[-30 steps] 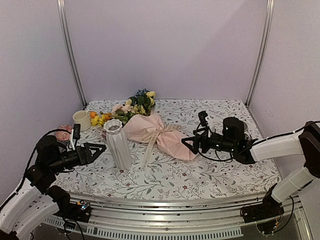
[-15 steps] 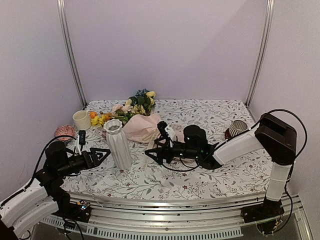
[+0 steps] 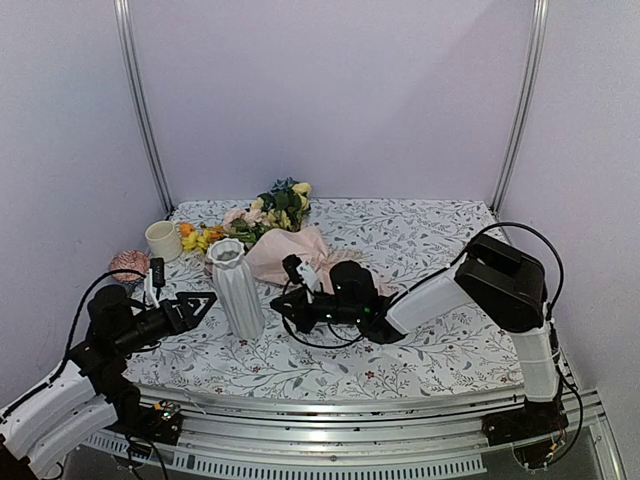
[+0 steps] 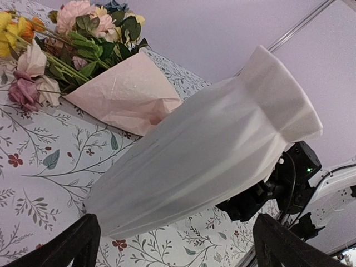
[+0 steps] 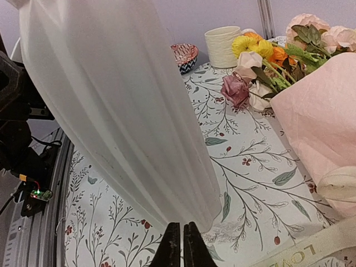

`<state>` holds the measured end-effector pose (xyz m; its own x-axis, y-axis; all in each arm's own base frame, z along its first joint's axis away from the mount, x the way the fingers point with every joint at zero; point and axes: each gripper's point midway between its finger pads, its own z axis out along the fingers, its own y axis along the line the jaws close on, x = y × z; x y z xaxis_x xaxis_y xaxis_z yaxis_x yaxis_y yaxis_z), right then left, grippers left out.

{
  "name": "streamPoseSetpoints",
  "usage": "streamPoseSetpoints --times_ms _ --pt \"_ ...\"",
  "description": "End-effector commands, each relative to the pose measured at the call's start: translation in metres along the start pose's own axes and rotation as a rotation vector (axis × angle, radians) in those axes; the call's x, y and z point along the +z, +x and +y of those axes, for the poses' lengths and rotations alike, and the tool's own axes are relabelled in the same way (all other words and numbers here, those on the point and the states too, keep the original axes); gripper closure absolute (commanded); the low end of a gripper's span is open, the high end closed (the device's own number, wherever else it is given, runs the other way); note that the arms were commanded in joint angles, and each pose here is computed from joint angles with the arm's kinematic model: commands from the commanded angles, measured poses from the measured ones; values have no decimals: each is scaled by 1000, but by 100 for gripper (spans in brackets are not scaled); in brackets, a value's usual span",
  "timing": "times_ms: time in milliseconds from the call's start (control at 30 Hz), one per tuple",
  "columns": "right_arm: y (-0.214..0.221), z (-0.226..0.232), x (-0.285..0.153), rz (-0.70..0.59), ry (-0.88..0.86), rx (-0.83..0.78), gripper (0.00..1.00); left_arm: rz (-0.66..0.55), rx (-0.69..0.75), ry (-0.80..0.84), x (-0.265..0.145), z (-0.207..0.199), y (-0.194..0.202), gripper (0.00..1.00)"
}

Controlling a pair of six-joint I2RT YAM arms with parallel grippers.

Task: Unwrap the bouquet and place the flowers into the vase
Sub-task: Move the vase to the center of the board.

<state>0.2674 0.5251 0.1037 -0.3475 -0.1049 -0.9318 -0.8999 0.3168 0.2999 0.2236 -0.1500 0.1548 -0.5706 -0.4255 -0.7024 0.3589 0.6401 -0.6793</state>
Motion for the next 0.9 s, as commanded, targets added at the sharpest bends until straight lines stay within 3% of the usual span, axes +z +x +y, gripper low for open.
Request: streamPoseSetpoints --times_ms 0,867 --pt "7 5 18 3 -16 10 97 -22 25 -24 -3 4 -2 2" --pt "45 -7 72 39 -35 53 97 -32 52 -86 -7 17 1 2"
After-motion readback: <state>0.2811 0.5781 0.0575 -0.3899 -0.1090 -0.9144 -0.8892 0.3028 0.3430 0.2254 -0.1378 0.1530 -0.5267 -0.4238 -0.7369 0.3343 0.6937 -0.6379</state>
